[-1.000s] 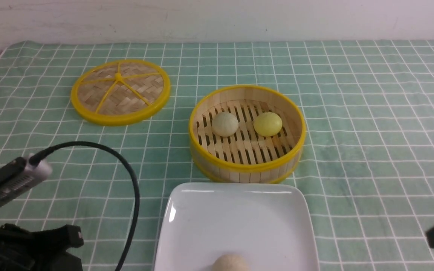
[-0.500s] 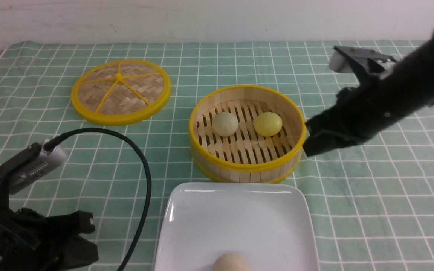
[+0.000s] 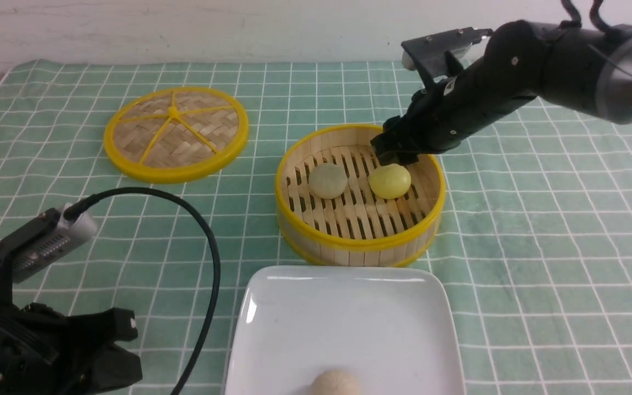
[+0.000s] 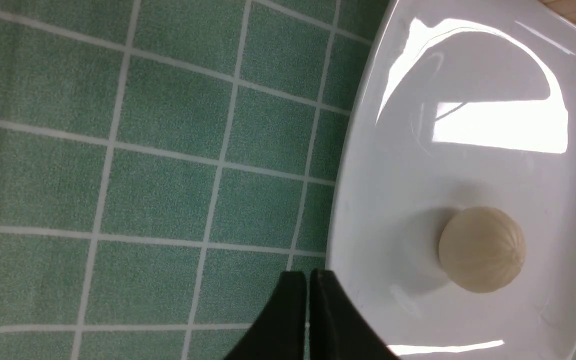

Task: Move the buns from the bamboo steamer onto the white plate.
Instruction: 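Reach toward a bun in the bamboo steamer with the right gripper, then move the steamed bun from the bamboo steamer onto the white plate with the right gripper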

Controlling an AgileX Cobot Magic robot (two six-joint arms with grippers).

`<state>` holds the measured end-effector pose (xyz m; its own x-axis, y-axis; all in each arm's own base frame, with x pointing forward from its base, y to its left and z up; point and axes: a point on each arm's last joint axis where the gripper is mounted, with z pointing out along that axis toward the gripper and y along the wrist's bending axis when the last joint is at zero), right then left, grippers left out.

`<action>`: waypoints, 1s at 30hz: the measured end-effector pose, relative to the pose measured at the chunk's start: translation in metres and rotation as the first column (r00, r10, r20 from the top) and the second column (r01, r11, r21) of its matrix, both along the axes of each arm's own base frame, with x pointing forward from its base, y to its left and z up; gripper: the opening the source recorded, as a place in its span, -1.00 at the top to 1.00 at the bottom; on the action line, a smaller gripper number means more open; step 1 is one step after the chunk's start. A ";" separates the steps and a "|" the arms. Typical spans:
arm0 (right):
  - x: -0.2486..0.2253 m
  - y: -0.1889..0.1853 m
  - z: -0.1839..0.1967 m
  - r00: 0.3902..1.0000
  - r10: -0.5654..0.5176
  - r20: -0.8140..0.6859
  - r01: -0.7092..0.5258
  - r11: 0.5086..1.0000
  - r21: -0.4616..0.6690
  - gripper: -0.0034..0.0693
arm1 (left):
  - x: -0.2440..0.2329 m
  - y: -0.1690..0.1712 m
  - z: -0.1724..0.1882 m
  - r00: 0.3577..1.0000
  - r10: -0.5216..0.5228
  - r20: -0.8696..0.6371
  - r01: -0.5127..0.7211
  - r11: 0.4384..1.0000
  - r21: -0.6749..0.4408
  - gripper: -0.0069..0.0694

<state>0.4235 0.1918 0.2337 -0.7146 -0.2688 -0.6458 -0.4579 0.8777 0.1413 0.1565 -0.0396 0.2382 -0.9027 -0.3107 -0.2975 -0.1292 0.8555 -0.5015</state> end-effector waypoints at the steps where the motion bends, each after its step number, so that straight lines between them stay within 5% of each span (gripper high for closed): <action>1: 0.002 0.000 -0.005 1.000 -0.002 0.001 0.002 1.000 -0.006 -0.23 | 0.000 0.000 0.000 1.000 0.000 0.000 0.000 1.000 0.000 0.70; 5: 0.008 0.002 -0.029 1.000 -0.005 -0.026 0.004 1.000 -0.027 -0.16 | 0.000 0.000 0.000 1.000 0.000 0.000 0.000 1.000 0.001 0.69; 13: 0.000 0.000 -0.011 0.999 0.010 -0.043 -0.011 1.000 -0.022 0.85 | 0.000 0.000 0.000 1.000 -0.001 0.000 0.001 1.000 0.001 0.69; 18: -0.030 -0.007 0.049 0.998 0.049 -0.048 -0.049 0.999 0.012 0.87 | 0.000 0.000 0.000 1.000 -0.003 0.001 0.003 1.000 0.005 0.68; 22: -0.103 -0.024 0.120 0.983 0.137 -0.121 -0.125 0.987 0.097 0.87 | 0.000 0.002 -0.001 1.000 -0.012 0.002 0.012 1.000 0.028 0.67; 30: -0.183 -0.005 0.058 0.920 0.244 -0.307 -0.197 0.964 0.176 0.86 | 0.000 0.003 -0.002 1.000 -0.018 0.002 0.018 0.999 0.044 0.64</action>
<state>0.2409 0.1864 0.2917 -0.8236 -0.3679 -0.4317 -0.5460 0.7204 0.4277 0.1560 -0.0369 0.2367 -0.9073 -0.2814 -0.3125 -0.1128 0.8788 -0.4636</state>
